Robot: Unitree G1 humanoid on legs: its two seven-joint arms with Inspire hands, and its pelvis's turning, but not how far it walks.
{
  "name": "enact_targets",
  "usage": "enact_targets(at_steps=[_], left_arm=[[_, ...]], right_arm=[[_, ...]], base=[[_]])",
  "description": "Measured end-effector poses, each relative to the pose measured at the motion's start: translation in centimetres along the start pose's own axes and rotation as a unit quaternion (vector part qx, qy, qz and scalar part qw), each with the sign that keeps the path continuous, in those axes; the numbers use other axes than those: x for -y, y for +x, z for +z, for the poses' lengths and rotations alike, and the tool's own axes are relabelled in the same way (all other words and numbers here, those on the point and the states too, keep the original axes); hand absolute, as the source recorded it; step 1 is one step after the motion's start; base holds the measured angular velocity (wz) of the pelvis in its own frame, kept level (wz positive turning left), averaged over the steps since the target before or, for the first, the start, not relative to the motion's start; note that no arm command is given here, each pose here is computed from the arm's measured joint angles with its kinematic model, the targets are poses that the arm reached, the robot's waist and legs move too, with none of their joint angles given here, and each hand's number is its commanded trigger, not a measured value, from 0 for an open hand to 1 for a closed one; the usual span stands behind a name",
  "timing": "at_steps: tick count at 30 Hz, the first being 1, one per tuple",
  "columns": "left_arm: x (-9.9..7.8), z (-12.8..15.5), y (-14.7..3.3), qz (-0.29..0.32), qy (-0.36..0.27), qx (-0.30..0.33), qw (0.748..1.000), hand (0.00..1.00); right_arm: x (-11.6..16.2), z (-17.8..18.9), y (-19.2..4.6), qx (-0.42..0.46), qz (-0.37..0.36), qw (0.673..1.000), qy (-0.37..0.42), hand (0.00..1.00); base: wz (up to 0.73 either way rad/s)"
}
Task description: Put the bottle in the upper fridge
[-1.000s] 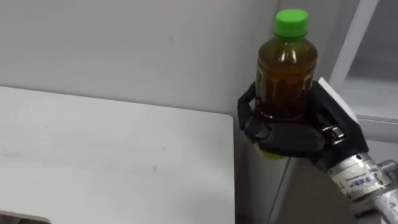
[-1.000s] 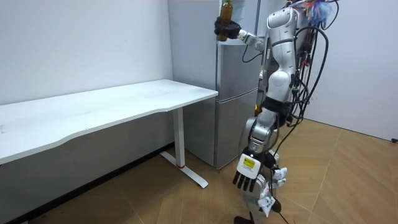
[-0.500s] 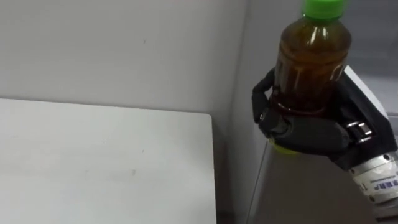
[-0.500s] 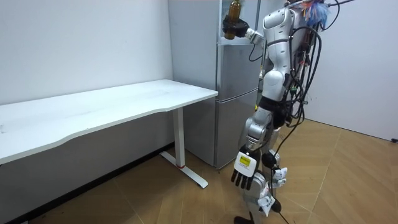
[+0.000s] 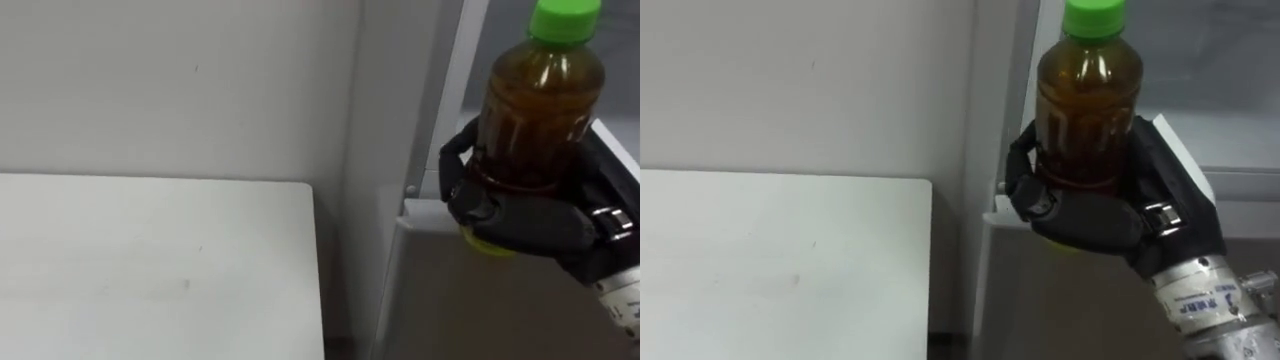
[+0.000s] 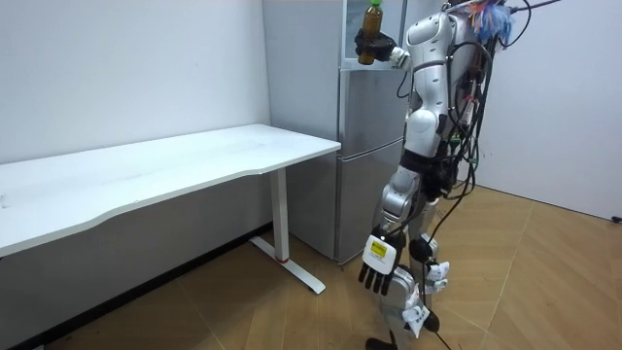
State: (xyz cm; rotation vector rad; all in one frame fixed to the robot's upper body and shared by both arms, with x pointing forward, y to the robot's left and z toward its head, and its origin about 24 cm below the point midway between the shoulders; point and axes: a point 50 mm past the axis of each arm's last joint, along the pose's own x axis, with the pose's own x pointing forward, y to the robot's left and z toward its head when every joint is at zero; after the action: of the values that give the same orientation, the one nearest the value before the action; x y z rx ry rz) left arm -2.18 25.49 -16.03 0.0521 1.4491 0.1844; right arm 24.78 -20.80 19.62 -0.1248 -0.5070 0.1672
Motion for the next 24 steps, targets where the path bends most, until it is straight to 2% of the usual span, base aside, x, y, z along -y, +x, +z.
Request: enact_targets(at_steps=[8,24], left_arm=[[0.0,-0.2,0.0,0.000,0.000,-0.003,1.000,0.00],[-0.1,-0.5,-0.1,0.004,0.000,-0.007,1.000,0.00]], right_arm=[[0.9,-0.5,-1.0,-0.017,-0.029,0.999,-0.004,1.00],[1.3,-0.5,-1.0,-0.018,-0.070,0.997,0.009,1.00]], base=[[-0.05],[-0.02]])
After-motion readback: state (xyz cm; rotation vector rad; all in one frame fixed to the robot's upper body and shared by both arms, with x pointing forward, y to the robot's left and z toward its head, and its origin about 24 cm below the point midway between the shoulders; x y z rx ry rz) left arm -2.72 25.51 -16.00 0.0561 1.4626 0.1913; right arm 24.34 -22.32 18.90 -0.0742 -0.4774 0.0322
